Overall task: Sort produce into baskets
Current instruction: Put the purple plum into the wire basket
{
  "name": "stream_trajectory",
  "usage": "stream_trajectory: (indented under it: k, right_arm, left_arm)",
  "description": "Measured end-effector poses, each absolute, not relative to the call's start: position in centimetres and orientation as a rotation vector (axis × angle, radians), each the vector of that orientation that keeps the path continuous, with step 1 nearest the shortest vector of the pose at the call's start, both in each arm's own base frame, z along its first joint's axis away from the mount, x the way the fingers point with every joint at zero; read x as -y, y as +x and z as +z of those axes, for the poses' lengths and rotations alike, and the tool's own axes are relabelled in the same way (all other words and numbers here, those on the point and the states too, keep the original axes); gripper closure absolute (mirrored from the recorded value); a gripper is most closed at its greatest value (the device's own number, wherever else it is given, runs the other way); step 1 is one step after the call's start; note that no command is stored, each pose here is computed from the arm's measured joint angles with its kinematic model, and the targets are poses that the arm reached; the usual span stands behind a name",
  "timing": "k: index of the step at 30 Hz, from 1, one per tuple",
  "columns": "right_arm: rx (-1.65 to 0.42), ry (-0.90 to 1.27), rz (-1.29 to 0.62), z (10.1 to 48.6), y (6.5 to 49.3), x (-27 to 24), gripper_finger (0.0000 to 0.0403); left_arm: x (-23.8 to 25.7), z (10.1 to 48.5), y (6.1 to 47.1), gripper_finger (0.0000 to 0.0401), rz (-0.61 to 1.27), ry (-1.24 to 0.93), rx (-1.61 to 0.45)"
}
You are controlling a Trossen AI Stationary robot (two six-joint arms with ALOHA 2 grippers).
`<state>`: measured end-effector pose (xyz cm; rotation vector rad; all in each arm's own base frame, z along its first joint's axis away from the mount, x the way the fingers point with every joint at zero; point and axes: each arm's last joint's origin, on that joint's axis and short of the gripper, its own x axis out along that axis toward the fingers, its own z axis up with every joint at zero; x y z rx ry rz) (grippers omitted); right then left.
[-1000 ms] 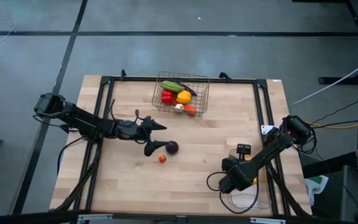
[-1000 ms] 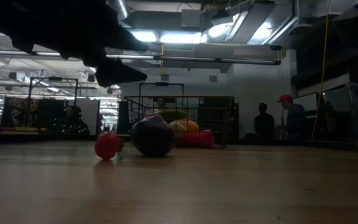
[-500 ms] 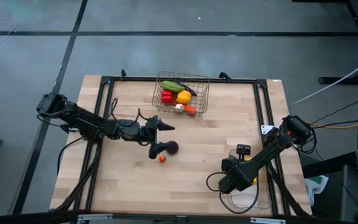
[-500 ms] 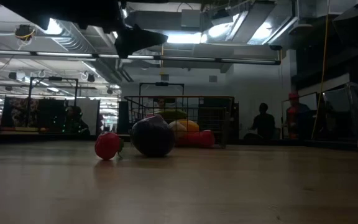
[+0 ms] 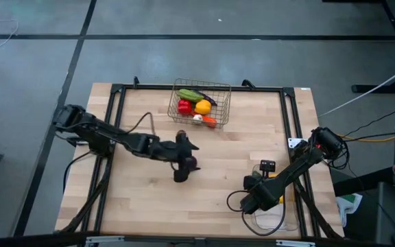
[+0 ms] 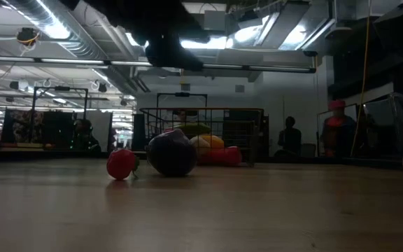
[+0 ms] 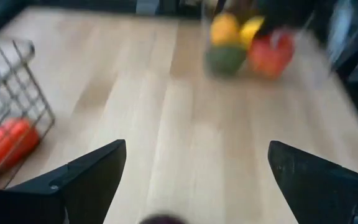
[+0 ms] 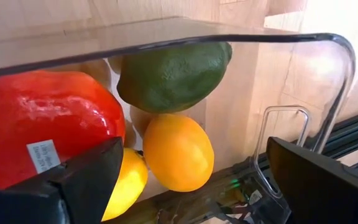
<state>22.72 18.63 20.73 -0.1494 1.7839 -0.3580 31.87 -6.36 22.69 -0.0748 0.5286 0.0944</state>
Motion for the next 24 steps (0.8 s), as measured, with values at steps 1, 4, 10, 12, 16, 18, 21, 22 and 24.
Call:
stream_trajectory:
  k: [1, 4, 10, 12, 16, 18, 21, 22, 24]
  right_arm:
    - [-1.783, -0.149, -0.358, 20.7, 22.7, -18.6, 0.001]
    - [-1.783, -0.149, -0.358, 20.7, 22.7, -18.6, 0.001]
    - [-1.783, -0.149, -0.357, 20.7, 22.7, -18.6, 0.001]
    - [-1.783, -0.148, -0.356, 20.7, 22.7, -18.6, 0.001]
    - [-1.782, -0.147, -0.356, 20.7, 22.7, -18.7, 0.001]
    - [-1.782, -0.146, -0.355, 20.7, 22.8, -18.7, 0.001]
    - [-1.781, -0.146, -0.355, 20.7, 22.8, -18.7, 0.001]
    - [-1.781, -0.146, -0.355, 20.7, 22.8, -18.7, 0.001]
    - [-1.781, -0.145, -0.355, 20.7, 22.8, -18.7, 0.001]
  left_arm:
    - [6.4, 22.7, 32.1, 0.001, 0.101, -0.064, -0.576]
    - [6.3, 22.1, 32.3, 0.001, 0.12, -0.027, -0.725]
    - [5.8, 20.5, 32.3, 0.001, 0.166, -0.033, -0.872]
    - [5.6, 20.0, 32.4, 0.001, 0.178, -0.043, -0.89]
    - [5.4, 18.5, 32.9, 0.001, 0.197, -0.044, -0.934]
    - [5.3, 17.6, 33.1, 0.001, 0.2, -0.043, -0.965]
    - [5.2, 16.7, 33.4, 0.001, 0.19, -0.05, -0.995]
    - [5.2, 16.3, 33.5, 0.001, 0.185, -0.053, -1.004]
    - [5.3, 15.7, 33.6, 0.001, 0.186, -0.048, -1.027]
